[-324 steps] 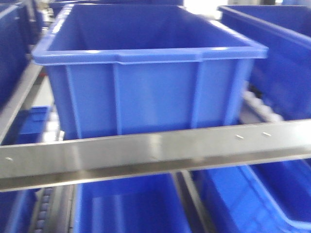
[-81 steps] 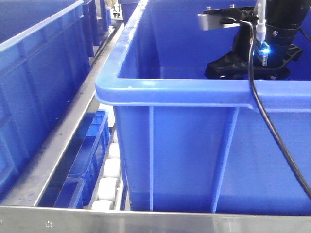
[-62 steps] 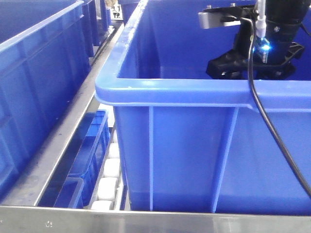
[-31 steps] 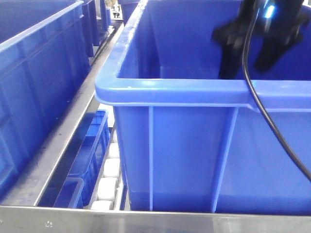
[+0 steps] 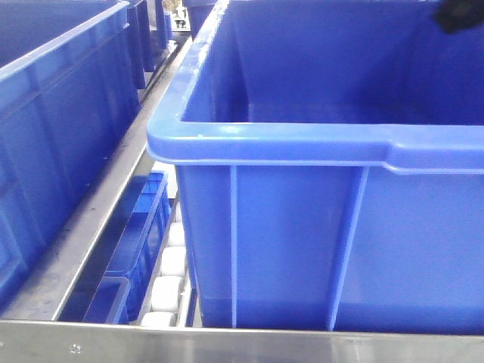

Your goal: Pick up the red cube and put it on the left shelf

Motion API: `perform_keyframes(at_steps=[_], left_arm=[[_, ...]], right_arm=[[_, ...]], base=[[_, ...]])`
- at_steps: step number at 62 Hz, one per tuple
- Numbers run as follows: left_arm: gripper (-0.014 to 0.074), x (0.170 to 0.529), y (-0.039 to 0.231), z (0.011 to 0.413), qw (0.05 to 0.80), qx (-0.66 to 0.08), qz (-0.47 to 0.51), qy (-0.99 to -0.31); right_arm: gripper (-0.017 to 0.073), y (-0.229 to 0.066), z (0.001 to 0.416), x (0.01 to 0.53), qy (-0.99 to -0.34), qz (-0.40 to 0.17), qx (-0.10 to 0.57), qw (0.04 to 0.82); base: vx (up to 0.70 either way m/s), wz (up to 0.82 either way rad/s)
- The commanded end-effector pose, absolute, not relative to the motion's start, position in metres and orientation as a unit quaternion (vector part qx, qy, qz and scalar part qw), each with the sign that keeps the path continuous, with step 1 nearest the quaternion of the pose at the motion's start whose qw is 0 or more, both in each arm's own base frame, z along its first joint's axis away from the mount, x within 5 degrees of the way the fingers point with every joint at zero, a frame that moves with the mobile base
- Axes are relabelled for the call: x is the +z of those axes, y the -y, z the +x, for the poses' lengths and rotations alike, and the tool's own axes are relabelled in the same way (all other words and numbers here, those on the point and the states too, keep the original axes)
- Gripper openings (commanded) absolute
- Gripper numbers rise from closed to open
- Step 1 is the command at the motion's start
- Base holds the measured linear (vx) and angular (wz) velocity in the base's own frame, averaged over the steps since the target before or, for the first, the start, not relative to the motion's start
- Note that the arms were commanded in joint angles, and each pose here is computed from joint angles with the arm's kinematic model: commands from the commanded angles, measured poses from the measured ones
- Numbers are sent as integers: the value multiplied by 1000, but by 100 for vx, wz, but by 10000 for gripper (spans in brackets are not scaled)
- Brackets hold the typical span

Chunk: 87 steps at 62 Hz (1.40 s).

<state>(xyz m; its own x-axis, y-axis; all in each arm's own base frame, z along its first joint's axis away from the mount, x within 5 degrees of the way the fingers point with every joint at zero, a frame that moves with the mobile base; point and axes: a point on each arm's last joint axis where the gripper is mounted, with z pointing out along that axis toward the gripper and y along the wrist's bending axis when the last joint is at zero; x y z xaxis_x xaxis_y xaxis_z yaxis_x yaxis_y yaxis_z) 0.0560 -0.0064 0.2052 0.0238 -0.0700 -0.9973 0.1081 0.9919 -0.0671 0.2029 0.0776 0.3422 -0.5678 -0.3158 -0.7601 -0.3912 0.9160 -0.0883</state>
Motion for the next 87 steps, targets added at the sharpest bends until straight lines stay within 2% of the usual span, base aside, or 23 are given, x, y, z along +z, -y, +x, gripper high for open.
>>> perform_keyframes(at_steps=[1, 23, 36, 76, 87], left_arm=[[101, 205, 5, 56, 740, -61, 8, -670], [101, 205, 5, 56, 740, -61, 8, -670], [101, 205, 5, 56, 740, -61, 8, -670], [101, 205, 5, 56, 740, -61, 8, -670], [101, 205, 5, 56, 740, -61, 8, -670]], right_arm=[[57, -66, 175, 354, -836, -193, 55, 511], [57, -25, 69, 329, -725, -168, 81, 663], [57, -13, 37, 309, -687, -155, 95, 703], [57, -9, 29, 302, -677, -151, 97, 714], [57, -11, 34, 296, -658, -130, 99, 735]], base=[[0, 0], [0, 0], [0, 0], [0, 0], [0, 0]])
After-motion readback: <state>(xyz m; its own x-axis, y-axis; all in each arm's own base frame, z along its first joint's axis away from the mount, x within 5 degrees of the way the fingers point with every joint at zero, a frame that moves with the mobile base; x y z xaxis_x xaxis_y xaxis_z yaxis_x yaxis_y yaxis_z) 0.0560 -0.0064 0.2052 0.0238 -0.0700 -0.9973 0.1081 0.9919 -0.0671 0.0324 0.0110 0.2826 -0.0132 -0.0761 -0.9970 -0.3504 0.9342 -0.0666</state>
